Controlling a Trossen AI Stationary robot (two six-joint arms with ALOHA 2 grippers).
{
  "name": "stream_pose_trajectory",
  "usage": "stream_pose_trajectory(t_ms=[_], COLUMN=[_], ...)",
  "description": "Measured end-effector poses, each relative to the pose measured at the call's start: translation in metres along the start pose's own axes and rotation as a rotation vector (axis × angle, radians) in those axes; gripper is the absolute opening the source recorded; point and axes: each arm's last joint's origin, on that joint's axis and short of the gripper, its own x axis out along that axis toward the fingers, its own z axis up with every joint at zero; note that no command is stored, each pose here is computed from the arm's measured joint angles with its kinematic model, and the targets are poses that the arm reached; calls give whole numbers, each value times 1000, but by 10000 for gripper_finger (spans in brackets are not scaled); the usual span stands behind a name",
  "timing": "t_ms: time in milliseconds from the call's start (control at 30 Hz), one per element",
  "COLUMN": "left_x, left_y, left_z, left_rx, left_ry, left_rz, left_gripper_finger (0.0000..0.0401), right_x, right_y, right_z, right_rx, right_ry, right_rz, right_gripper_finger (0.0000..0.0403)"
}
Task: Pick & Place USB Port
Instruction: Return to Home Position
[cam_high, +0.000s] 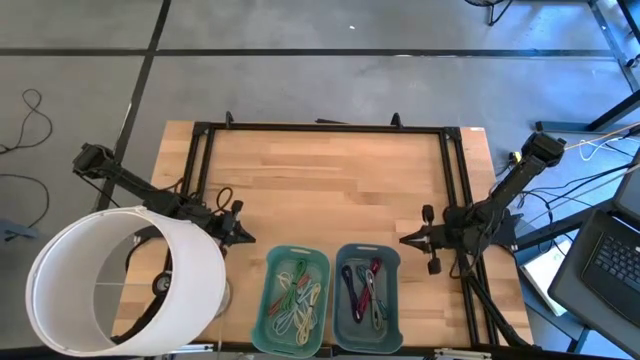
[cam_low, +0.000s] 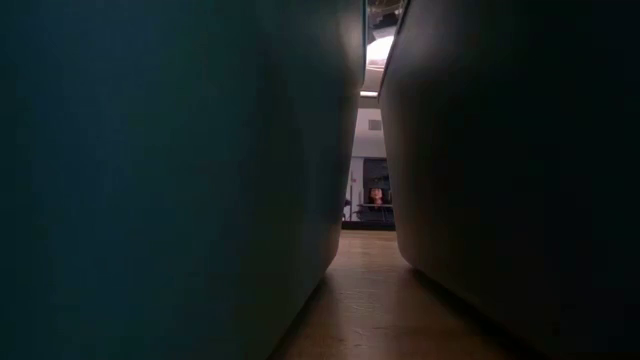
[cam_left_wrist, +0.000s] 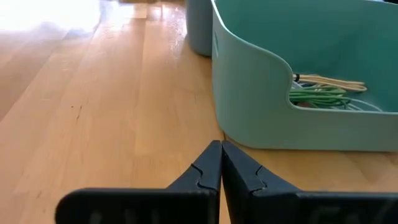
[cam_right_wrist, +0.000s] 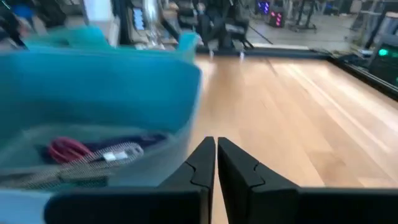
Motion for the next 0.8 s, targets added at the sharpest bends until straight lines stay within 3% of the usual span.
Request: stream_pose_trajectory(t_ms=[67, 467, 800], left_x=[0, 0, -5], left_y=[0, 0, 0], left_z=[0, 0, 7], left_rx=[-11, -1, -17], left_ry=[0, -2, -76], left_rz=[0, -1, -17], left_gripper_finger=[3, 2, 8], right_x=[0, -1, -1], right_y=[-1, 5, 0], right_z=[-4, -7, 0], right_rx=[-23, -10, 37], right_ry=[30, 92, 55], right_rz=[-10, 201, 209], right_gripper_finger=[21, 16, 12])
